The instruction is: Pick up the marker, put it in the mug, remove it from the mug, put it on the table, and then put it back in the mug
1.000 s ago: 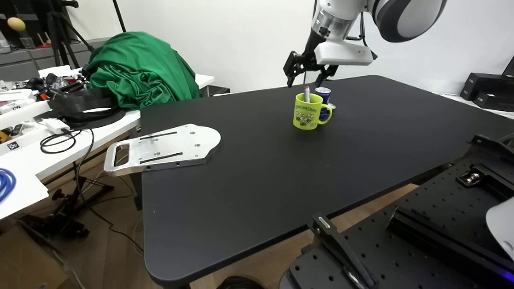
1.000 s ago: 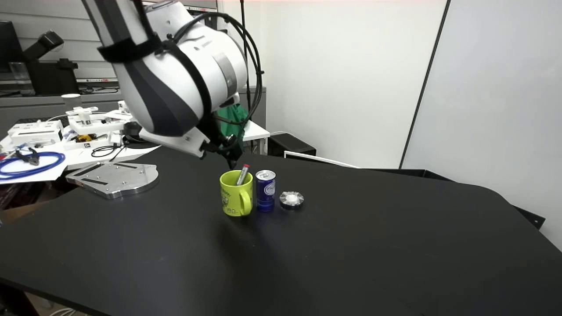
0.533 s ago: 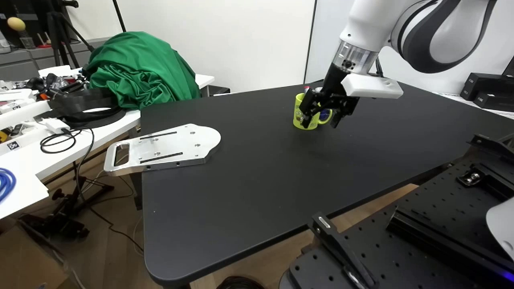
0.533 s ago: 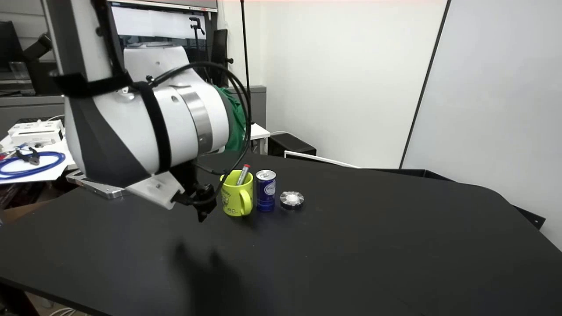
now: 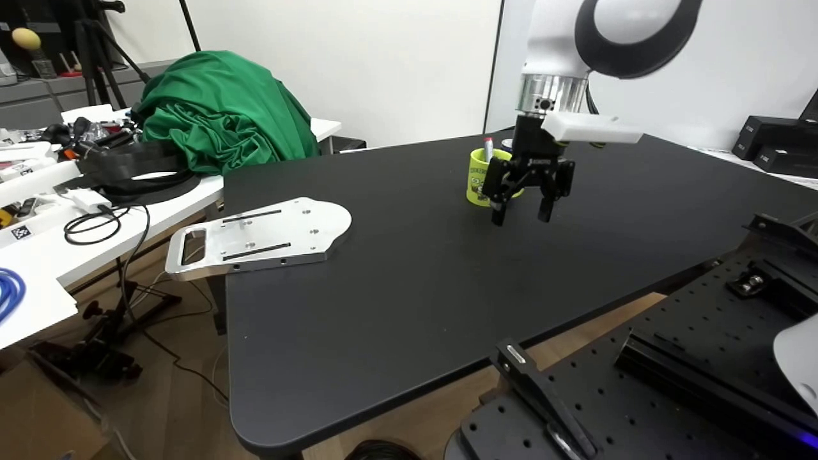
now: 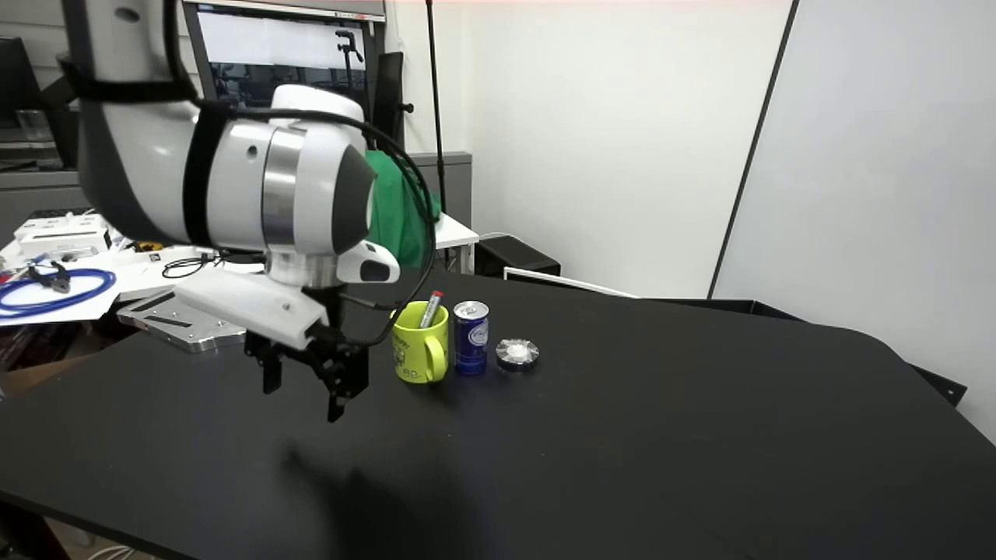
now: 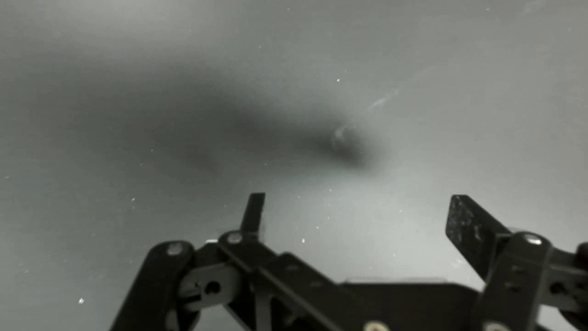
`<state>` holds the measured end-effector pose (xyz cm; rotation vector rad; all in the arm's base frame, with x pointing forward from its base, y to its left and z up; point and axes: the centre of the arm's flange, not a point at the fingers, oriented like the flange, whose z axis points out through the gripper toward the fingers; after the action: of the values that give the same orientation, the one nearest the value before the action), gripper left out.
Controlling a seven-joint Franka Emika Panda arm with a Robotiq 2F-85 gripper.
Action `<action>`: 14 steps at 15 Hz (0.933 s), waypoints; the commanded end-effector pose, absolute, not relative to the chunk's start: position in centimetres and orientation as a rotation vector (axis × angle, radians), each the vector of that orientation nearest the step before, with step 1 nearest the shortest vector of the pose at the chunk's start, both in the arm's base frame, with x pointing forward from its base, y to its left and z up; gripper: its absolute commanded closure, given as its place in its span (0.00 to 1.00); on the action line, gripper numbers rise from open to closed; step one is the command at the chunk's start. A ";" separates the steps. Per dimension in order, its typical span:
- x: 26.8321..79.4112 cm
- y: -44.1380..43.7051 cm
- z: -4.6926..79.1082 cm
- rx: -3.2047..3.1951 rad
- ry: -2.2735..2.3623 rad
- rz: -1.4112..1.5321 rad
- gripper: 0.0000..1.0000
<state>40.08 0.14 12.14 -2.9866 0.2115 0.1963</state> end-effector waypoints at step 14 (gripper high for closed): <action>57.2 -11.5 41.2 -3.088 0.147 0.350 0.00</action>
<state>54.05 -8.52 39.12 -3.0977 0.1324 0.3192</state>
